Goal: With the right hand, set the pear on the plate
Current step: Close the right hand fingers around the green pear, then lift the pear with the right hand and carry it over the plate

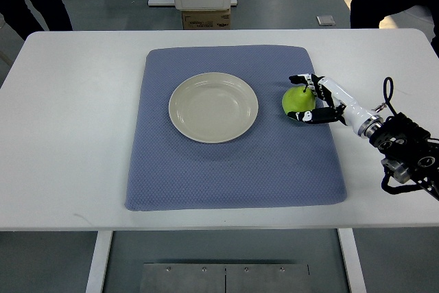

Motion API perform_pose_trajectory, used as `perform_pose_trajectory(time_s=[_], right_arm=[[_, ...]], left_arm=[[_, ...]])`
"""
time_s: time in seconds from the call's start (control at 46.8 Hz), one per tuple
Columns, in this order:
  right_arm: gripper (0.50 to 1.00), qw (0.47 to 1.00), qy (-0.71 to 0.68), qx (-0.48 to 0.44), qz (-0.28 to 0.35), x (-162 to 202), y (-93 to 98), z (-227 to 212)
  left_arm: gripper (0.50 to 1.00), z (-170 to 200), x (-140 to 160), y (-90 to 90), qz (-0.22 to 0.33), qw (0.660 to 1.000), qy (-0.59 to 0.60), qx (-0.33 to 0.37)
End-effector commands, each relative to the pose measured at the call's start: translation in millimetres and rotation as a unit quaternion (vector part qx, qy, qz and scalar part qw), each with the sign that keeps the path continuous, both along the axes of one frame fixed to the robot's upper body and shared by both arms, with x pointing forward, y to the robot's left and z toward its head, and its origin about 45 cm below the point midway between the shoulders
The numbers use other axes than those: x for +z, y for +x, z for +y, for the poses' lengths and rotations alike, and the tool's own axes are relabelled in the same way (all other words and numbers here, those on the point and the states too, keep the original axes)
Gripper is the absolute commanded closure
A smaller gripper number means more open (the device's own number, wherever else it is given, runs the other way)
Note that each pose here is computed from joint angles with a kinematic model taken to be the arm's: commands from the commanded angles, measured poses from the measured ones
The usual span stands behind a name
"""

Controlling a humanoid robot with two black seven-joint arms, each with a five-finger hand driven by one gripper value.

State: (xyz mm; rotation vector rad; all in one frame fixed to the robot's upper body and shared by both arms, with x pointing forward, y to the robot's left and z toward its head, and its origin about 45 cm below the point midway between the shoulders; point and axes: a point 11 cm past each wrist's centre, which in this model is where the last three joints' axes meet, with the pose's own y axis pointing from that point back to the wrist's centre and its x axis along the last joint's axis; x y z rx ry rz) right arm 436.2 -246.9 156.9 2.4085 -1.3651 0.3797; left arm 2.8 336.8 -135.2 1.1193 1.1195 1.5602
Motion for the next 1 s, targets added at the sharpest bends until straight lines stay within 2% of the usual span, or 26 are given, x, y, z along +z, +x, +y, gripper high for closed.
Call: perform_pose_trajectory(time_s=[0.0,0.086,0.128,0.62,0.876,0.983], right_arm=[[0.803,1.0,-0.012,0.007,-0.003,0,0.2,2],[0.946,0.999,-0.031,0.015,-0.009,0,0.8,3],[1.0,0.999,-0.039,0.017,-0.012,1,1.3,3],[1.0,0.998,-0.051,0.018,-0.032,9,7.6,10],[1.0,0.997,-0.043,0.002,-0.065,40,25.5,5],[1.0,0.995,-0.042,-0.015,-0.087,65,37.0,-12]], left_arm=[[0.5,0,0,0.1,0.0,1.0,0.0,0.0],[0.5,0,0,0.1,0.0,1.0,0.0,0.0],[0.5,0,0,0.1,0.0,1.0,0.0,0.0],[0.5,0,0,0.1,0.0,1.0,0.0,0.0],[0.5,0,0,0.1,0.0,1.0,0.0,0.0],[0.5,0,0,0.1,0.0,1.0,0.0,0.0]])
